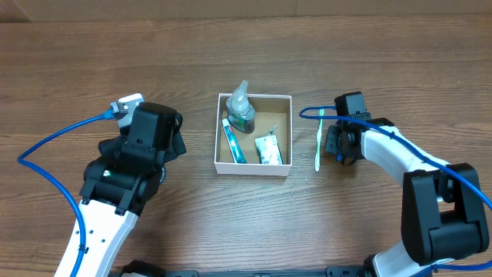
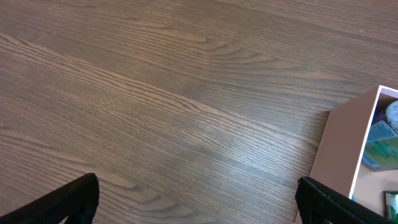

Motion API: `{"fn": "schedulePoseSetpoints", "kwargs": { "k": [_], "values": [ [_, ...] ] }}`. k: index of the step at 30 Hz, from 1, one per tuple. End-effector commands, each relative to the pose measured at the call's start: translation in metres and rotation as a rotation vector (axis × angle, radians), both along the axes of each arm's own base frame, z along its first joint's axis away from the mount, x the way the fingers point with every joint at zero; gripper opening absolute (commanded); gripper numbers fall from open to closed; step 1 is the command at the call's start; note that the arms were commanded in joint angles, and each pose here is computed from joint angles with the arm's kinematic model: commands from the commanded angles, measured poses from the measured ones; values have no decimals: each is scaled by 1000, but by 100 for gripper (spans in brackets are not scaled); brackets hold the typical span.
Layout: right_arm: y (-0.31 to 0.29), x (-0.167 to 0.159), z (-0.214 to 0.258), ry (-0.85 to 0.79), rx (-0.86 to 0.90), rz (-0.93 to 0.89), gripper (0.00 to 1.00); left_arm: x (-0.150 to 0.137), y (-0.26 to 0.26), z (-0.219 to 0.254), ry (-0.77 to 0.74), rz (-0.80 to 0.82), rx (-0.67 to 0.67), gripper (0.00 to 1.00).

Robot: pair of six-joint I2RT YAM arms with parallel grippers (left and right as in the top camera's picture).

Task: Pack container
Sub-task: 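Grasp the blue razor with the right gripper and place it in the box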

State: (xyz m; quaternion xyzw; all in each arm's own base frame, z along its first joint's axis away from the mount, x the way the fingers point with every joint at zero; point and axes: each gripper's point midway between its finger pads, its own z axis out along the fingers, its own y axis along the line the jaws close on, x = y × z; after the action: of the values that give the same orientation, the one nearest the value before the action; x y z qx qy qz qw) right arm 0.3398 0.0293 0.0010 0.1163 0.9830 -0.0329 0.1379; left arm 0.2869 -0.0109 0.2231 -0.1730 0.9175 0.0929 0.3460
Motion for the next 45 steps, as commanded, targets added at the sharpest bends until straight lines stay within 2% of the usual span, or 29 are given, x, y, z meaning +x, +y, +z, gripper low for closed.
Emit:
{"fn": "schedulePoseSetpoints", "kwargs": {
  "k": [1, 8, 13, 19, 30, 38, 40, 41, 43, 44, 45],
  "values": [
    [1, 12, 33, -82, 15, -7, 11, 3, 3, 6, -14, 6, 12, 100],
    [1, 9, 94, -193, 34, -9, 11, 3, 3, 6, -15, 6, 12, 100],
    [14, -12, 139, -261, 69, 32, 10, 3, 3, 6, -15, 6, 12, 100],
    [56, -34, 175, -354, 165, 75, 11, 3, 3, 6, -15, 6, 12, 100],
    [162, -45, 178, -395, 320, 233, 11, 3, 3, 6, -14, 6, 12, 100],
    [198, -25, 127, -331, 302, 276, 13, 3, 3, 6, -15, 6, 12, 100],
    [201, -23, 119, -321, 300, 277, 16, 3, 3, 6, -14, 6, 12, 100],
    [202, -22, 119, -322, 305, 281, 20, 3, 3, 6, -14, 6, 12, 100],
    [205, -22, 121, -327, 319, 293, 55, 3, 3, 6, -14, 6, 12, 100],
    [208, -23, 122, -327, 319, 325, 65, 3, 3, 6, -15, 6, 12, 100],
    [210, -24, 124, -330, 319, 368, 70, 3, 3, 6, -14, 6, 12, 100]
  ]
}}
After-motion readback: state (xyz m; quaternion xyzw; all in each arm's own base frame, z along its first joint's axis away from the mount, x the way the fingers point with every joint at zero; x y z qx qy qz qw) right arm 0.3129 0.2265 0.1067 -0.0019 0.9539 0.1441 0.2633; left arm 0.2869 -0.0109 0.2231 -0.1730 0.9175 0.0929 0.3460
